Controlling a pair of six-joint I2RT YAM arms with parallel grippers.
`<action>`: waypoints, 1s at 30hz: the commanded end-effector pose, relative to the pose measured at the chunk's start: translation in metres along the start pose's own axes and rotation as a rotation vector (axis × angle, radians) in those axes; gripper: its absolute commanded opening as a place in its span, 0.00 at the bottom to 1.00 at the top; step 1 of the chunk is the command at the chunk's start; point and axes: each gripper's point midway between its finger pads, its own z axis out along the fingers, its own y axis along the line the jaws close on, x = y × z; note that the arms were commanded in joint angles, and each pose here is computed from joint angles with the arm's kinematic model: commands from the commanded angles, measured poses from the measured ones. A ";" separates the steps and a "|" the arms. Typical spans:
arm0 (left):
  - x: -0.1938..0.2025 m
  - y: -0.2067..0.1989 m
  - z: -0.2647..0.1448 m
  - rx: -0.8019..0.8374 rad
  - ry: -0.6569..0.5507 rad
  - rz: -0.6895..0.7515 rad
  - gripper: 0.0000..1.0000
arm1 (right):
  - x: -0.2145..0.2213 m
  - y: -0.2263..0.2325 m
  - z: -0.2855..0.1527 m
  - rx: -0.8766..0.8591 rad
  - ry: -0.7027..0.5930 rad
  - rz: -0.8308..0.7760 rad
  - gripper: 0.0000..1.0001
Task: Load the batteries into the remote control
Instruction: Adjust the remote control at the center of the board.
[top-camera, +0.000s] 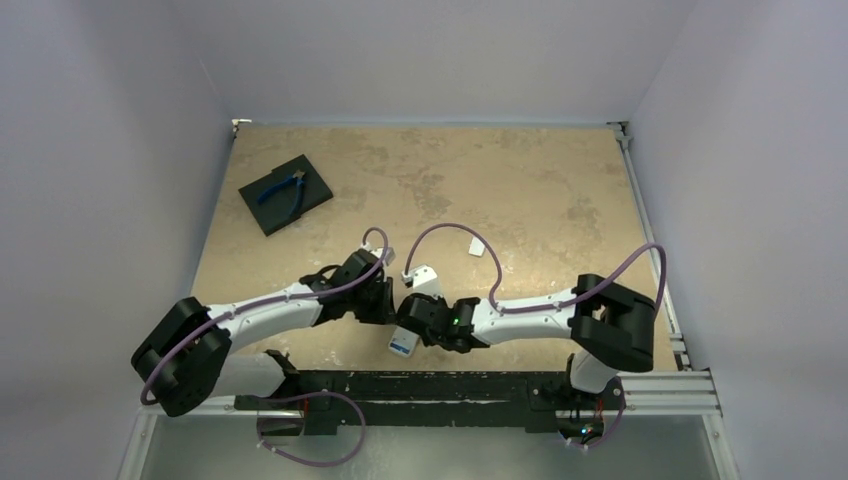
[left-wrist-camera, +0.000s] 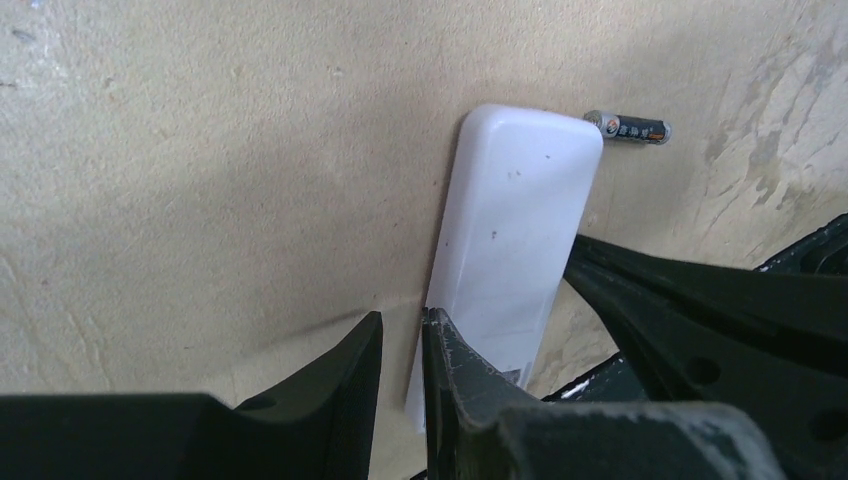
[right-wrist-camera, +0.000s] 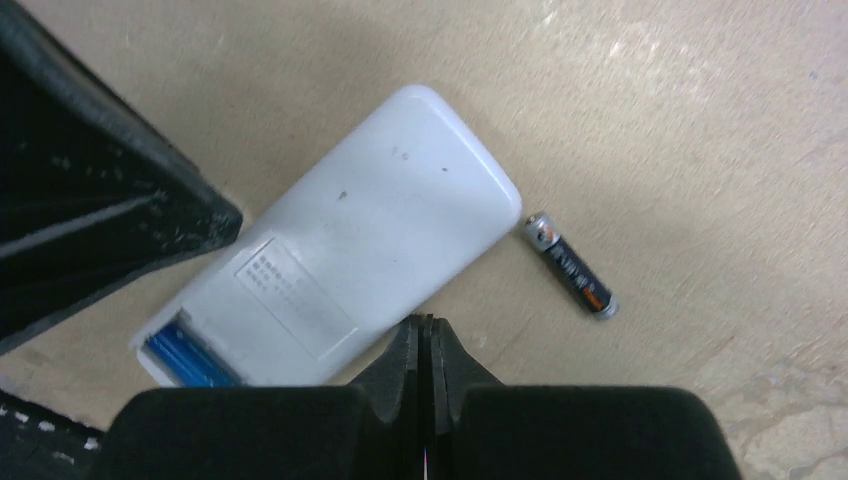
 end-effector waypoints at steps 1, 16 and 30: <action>0.001 0.003 -0.005 -0.011 -0.016 -0.009 0.20 | -0.026 0.005 0.004 -0.004 -0.056 0.009 0.00; 0.007 0.003 -0.015 0.014 -0.034 -0.032 0.21 | -0.034 0.007 0.009 -0.011 -0.050 -0.021 0.00; -0.004 -0.002 -0.033 0.016 -0.088 -0.041 0.24 | -0.055 -0.007 0.002 0.029 -0.072 -0.039 0.00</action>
